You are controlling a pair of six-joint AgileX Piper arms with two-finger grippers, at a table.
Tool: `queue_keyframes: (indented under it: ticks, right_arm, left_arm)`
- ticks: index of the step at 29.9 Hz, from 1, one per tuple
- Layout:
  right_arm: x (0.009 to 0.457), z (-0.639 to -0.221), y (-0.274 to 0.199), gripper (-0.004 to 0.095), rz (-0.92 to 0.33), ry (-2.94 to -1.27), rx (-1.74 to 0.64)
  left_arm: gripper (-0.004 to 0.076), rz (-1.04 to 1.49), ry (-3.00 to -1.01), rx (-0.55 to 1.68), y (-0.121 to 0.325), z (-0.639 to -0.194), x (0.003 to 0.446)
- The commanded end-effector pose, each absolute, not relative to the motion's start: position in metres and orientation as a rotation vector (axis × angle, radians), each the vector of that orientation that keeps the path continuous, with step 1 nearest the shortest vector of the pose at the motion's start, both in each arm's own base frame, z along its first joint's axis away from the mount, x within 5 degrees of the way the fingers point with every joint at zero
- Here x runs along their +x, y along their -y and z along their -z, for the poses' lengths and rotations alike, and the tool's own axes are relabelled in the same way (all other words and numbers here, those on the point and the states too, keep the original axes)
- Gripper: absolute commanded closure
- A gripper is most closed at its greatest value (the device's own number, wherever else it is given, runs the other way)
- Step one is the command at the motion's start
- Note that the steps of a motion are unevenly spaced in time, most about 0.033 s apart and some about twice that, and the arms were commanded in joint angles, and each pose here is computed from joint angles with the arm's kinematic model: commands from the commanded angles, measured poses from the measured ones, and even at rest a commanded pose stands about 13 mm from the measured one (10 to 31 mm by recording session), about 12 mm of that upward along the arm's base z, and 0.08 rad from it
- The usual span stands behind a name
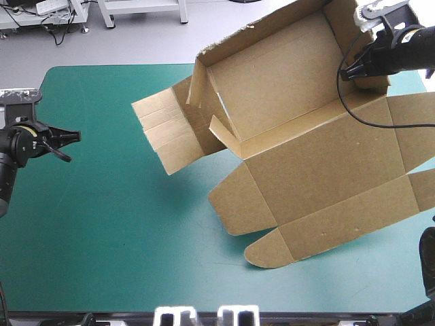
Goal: Fold the box
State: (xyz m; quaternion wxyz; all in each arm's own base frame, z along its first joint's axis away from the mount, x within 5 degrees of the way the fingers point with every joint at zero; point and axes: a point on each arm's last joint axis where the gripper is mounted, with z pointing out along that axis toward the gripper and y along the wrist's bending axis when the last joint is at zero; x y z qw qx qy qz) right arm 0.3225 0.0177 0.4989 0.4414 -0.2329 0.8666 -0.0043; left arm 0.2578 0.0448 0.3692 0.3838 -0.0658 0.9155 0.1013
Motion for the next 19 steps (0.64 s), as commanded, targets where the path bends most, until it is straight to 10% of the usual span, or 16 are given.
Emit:
queue_keyframes:
  ticks: [1, 19]
  right_arm:
    - [0.289, -0.531, -0.018, 0.0926, -0.074, -2.026, -0.588]
    - [0.264, -0.556, -0.035, 0.0926, -0.319, -1.851, -0.661]
  left_arm:
    - [0.0705, -0.129, -2.287, -0.188, -0.054, -0.365, 0.256]
    - [0.0669, 0.936, -2.098, 0.099, -0.012, -0.319, 0.303]
